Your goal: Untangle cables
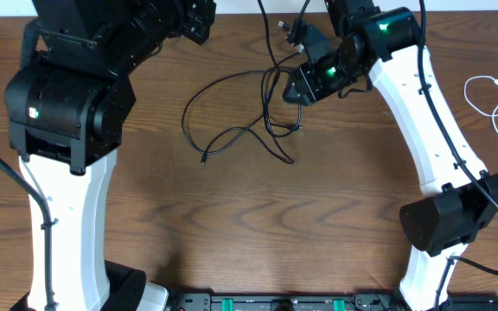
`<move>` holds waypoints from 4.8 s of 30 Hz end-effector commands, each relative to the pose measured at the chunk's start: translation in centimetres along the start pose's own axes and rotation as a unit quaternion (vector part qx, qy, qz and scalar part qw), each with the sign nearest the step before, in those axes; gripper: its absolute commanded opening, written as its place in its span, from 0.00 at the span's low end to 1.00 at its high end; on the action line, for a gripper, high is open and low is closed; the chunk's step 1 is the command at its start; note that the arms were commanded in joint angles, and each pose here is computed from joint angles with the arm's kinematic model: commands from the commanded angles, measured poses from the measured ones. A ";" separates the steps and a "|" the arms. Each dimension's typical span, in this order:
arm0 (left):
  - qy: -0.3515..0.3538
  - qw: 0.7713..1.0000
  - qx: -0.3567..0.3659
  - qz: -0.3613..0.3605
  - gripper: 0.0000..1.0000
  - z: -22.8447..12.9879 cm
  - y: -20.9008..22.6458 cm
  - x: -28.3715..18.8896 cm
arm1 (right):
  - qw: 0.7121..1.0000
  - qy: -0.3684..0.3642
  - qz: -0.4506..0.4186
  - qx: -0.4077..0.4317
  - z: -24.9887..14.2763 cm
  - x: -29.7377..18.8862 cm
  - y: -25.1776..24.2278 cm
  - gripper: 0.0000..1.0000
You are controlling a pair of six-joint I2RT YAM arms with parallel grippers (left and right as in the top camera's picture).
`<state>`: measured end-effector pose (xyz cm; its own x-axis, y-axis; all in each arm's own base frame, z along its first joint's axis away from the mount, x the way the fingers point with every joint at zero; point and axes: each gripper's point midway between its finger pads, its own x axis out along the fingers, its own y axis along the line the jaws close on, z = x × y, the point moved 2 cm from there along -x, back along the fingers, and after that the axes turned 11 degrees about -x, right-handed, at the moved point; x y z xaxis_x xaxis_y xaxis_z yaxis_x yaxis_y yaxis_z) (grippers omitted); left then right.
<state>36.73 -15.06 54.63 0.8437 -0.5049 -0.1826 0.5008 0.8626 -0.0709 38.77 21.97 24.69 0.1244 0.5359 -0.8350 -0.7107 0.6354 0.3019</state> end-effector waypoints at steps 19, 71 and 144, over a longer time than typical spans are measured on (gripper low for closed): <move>-0.023 1.000 -0.002 -0.007 0.58 1.5 -0.7 -2.0 | 0.999 0.000 -0.022 -0.024 0.6 0.8 0.5 0.01; 0.223 0.874 0.042 -0.430 0.98 -17.9 -7.9 8.5 | 0.949 -0.304 -0.081 -0.008 2.4 -25.1 2.2 0.01; 0.199 0.922 0.052 -0.328 0.07 -18.1 -0.1 12.2 | 0.927 -0.363 0.064 -0.064 4.0 -27.4 11.3 0.01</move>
<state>42.18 -24.85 33.45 0.2059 -0.8053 -0.5560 0.9459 0.3093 -0.0976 29.39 17.24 53.04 0.3468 0.9127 -0.2162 -0.8559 0.4022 0.3250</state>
